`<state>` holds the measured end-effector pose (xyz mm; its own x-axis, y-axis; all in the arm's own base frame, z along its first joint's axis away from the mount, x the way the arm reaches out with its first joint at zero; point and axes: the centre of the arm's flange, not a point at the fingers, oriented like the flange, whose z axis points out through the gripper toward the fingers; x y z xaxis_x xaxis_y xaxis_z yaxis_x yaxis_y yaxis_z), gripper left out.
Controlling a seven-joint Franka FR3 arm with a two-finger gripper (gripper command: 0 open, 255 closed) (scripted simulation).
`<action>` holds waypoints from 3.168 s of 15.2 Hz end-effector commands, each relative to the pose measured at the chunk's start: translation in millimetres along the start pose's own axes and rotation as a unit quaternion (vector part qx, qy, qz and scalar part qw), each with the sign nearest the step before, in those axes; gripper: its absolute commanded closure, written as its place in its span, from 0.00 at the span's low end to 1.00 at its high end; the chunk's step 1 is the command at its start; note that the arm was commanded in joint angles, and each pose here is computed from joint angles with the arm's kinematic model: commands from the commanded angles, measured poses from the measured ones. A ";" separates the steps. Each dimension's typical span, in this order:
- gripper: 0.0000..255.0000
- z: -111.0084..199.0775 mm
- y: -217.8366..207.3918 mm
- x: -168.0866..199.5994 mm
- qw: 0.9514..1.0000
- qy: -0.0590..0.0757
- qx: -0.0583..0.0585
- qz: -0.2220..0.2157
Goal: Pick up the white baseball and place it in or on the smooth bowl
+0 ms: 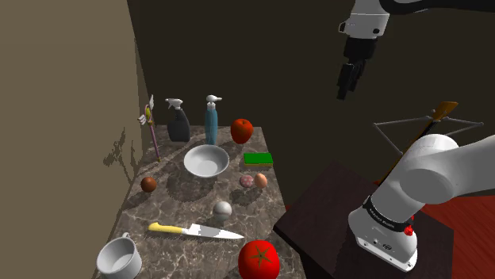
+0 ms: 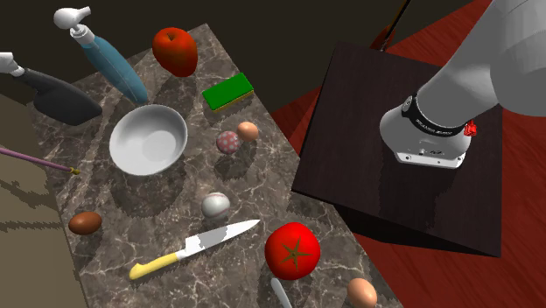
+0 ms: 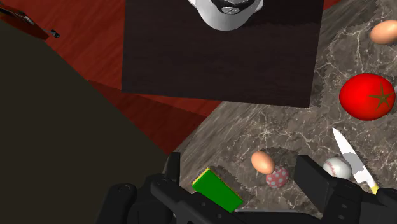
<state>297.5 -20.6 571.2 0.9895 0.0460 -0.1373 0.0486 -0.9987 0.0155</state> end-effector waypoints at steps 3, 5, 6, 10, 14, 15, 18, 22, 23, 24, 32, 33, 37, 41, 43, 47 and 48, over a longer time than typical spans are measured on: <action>0.00 18.6 -13.8 10.2 1.000 0.003 0.005 -0.006; 0.00 36.9 -27.8 20.4 1.000 0.005 0.009 -0.011; 0.00 46.1 -34.9 25.5 1.000 0.006 0.012 -0.014; 0.00 82.1 -64.2 45.6 0.999 0.011 0.021 -0.025; 0.00 117.3 -94.5 65.3 0.999 0.016 0.030 -0.036; 0.00 126.0 -102.2 70.2 0.999 0.018 0.033 -0.039; 0.00 151.8 -125.9 84.8 0.998 0.021 0.040 -0.047; 0.00 185.5 -158.4 103.9 0.997 0.026 0.049 -0.058; 0.00 193.8 -166.7 108.6 0.996 0.028 0.051 -0.061; 0.00 202.1 -175.0 113.3 0.996 0.029 0.054 -0.063; 0.00 266.2 -244.1 149.9 0.993 0.039 0.072 -0.085; 0.00 274.0 -253.0 154.3 0.992 0.040 0.075 -0.088; 0.00 304.6 -289.2 171.8 0.991 0.045 0.084 -0.099; 0.00 334.3 -326.4 188.7 0.988 0.050 0.093 -0.110; 0.00 345.6 -335.4 192.6 0.988 0.051 0.095 -0.112; 0.00 366.2 -339.6 194.3 0.988 0.051 0.095 -0.112; 0.00 371.4 -340.7 194.8 0.988 0.051 0.095 -0.112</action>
<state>423.4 318.5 177.5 0.9658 0.2590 -0.0154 0.2514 -0.9487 -0.1915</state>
